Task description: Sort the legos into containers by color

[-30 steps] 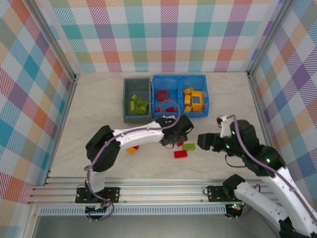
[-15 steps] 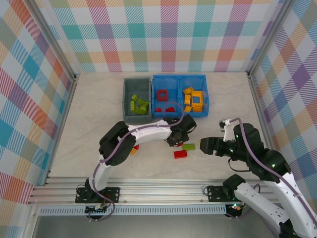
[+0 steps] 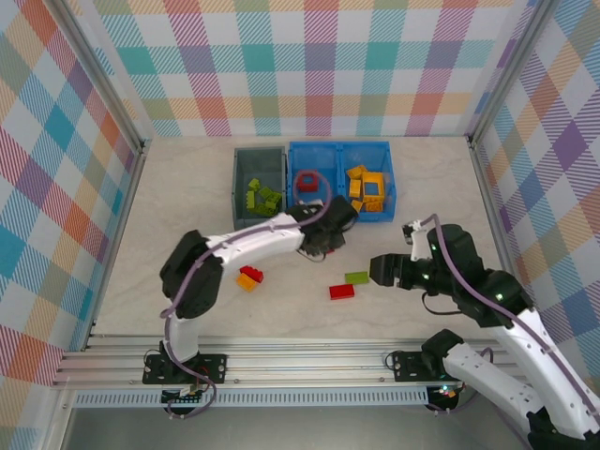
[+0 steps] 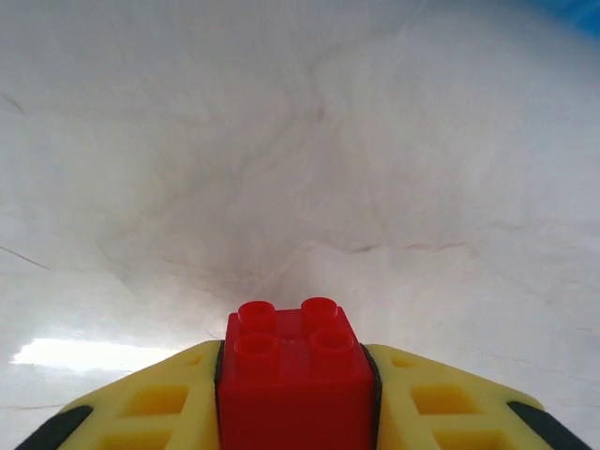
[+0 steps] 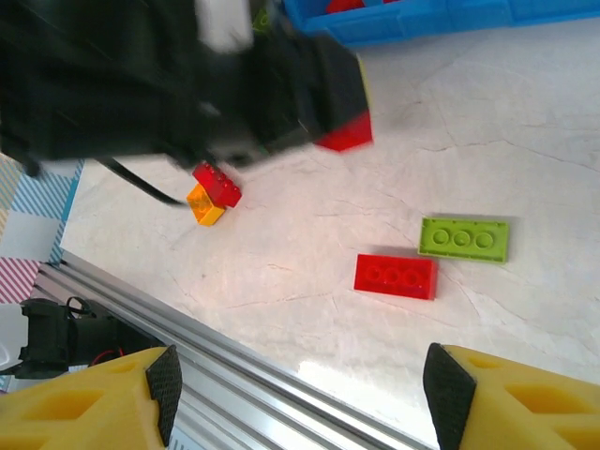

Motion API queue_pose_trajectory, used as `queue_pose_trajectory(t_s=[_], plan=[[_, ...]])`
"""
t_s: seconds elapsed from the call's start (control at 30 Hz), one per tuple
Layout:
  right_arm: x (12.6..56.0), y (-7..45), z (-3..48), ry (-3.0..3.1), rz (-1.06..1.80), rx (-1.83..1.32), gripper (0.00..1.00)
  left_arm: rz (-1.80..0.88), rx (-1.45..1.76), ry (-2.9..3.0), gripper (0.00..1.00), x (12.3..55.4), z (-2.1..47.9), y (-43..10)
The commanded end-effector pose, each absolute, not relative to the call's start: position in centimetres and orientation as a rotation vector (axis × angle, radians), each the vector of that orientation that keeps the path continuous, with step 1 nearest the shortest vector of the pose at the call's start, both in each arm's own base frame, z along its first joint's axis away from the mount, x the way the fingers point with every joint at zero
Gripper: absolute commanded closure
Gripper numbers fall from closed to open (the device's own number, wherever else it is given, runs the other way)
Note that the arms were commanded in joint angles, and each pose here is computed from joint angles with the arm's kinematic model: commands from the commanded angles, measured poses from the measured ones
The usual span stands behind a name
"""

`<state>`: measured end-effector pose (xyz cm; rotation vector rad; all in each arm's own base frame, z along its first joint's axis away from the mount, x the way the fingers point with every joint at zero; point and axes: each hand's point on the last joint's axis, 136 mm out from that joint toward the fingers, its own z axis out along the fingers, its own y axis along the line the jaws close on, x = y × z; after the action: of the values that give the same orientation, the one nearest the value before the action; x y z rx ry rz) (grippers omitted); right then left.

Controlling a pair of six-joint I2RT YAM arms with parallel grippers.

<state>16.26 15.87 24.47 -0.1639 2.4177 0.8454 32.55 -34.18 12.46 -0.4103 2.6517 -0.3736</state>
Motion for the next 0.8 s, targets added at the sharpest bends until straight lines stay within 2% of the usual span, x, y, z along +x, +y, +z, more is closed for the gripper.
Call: queue_pose_trajectory(t_s=[0.0,0.2,0.33,0.47,0.6,0.7,0.77], plan=[[17.9,18.0,25.4,2.348,0.874,-0.246,0.31,-0.337,-0.359,2.568,0.77,37.1,16.9,-30.4],[20.9,20.4,25.8,2.291,0.761,-0.264,0.35,-0.29,-0.323,2.534,0.77,44.8,18.0,-29.3],[21.6,21.3,25.9,2.279,0.759,-0.259,0.36,-0.284,-0.323,2.542,0.78,48.8,15.9,-30.0],[21.6,21.3,25.3,2.297,0.746,-0.247,0.36,-0.299,-0.302,2.563,0.78,50.7,13.7,-31.6],[21.3,21.0,24.7,2.313,0.74,-0.237,0.36,-0.276,-0.322,2.601,0.76,50.7,11.6,-31.7],[21.3,20.7,24.3,2.327,0.727,-0.225,0.35,-0.273,-0.329,2.616,0.65,50.3,11.3,-31.7],[21.3,20.8,24.0,2.339,0.721,-0.227,0.34,-0.278,-0.327,2.617,0.52,50.0,11.8,-31.6]])
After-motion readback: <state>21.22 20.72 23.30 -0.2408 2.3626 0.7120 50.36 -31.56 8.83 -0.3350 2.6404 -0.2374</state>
